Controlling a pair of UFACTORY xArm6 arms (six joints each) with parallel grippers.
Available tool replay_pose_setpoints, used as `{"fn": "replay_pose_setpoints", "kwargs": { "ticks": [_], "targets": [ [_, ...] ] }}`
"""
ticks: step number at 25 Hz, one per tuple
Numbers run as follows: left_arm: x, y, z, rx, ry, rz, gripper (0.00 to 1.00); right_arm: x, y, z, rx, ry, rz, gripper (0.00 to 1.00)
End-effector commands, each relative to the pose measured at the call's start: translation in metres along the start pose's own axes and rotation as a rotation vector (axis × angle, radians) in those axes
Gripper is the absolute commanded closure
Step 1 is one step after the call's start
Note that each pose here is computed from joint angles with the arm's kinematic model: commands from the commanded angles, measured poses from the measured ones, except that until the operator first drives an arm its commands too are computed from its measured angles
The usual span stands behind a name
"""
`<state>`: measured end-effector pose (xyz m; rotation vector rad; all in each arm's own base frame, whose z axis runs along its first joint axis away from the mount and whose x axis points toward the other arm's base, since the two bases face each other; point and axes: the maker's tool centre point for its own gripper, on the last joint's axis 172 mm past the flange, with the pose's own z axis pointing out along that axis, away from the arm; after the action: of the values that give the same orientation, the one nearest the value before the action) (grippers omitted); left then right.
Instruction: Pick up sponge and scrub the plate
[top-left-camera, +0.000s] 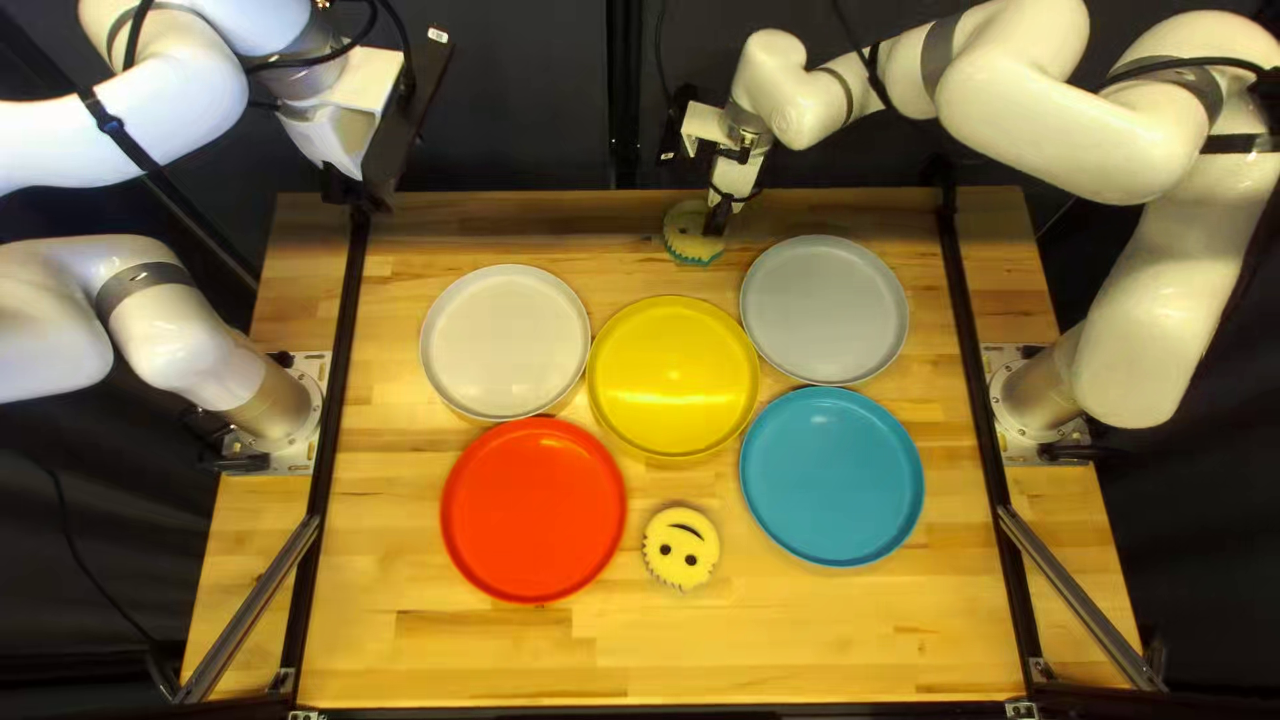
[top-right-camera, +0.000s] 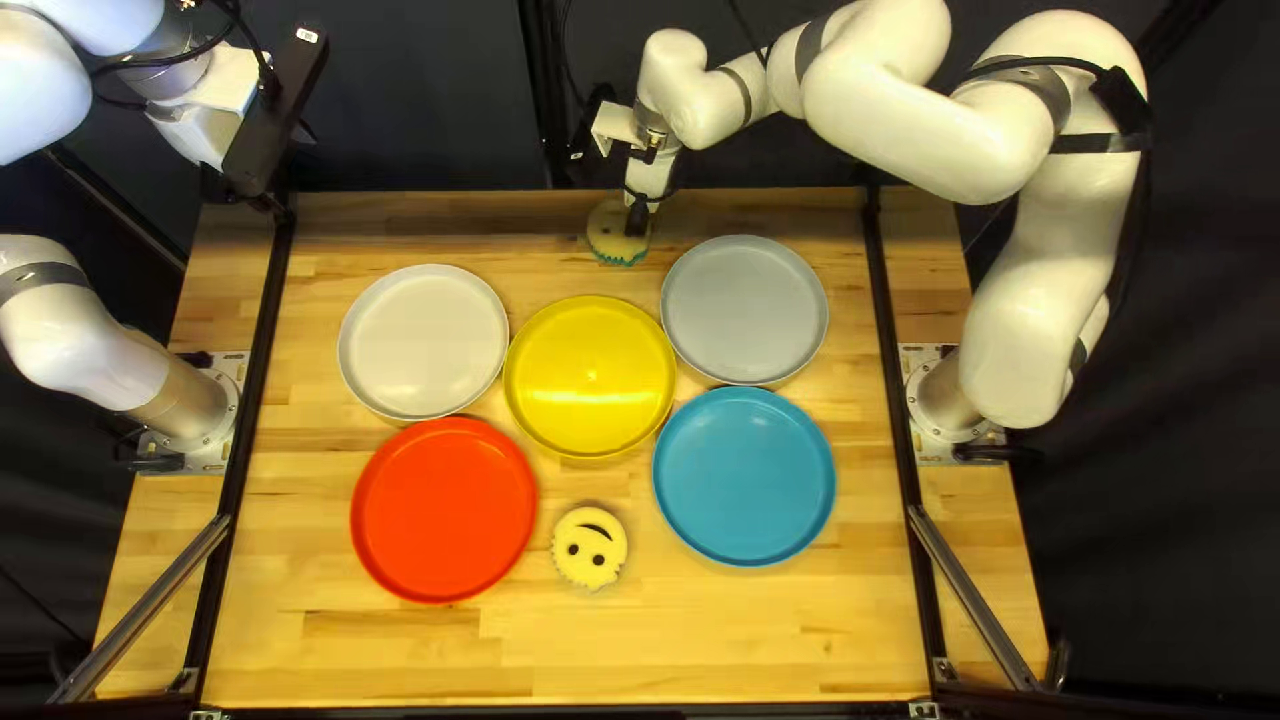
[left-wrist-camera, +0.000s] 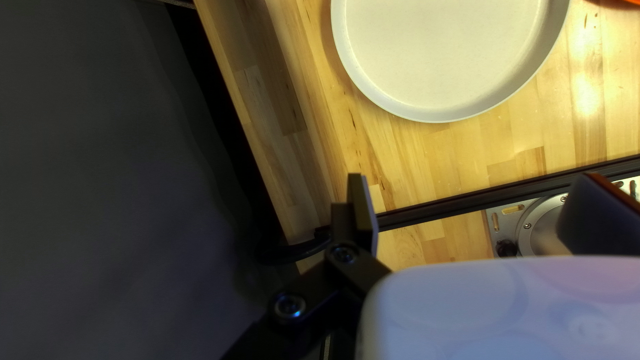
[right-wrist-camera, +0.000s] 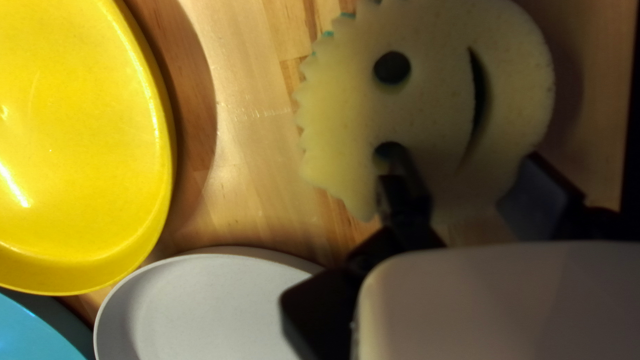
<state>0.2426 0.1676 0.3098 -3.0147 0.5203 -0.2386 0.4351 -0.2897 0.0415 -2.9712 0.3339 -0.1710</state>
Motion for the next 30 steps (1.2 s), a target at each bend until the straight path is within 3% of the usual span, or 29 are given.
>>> {"fn": "replay_pose_setpoints", "kwargs": {
  "ticks": [1,11,18,30],
  "targets": [
    [0.0,0.0,0.0,0.0,0.0,0.0,0.0,-0.01,-0.001,-0.025,-0.021,-0.002,-0.008,1.0],
    [0.0,0.0,0.0,0.0,0.0,0.0,0.0,-0.064,-0.028,-0.079,-0.035,-0.047,-0.151,1.0],
    [0.0,0.0,0.0,0.0,0.0,0.0,0.0,-0.088,-0.056,-0.062,-0.031,-0.067,-0.231,1.0],
    [0.0,0.0,0.0,0.0,0.0,0.0,0.0,-0.095,-0.062,-0.065,-0.034,-0.055,-0.222,1.0]
  ]
}}
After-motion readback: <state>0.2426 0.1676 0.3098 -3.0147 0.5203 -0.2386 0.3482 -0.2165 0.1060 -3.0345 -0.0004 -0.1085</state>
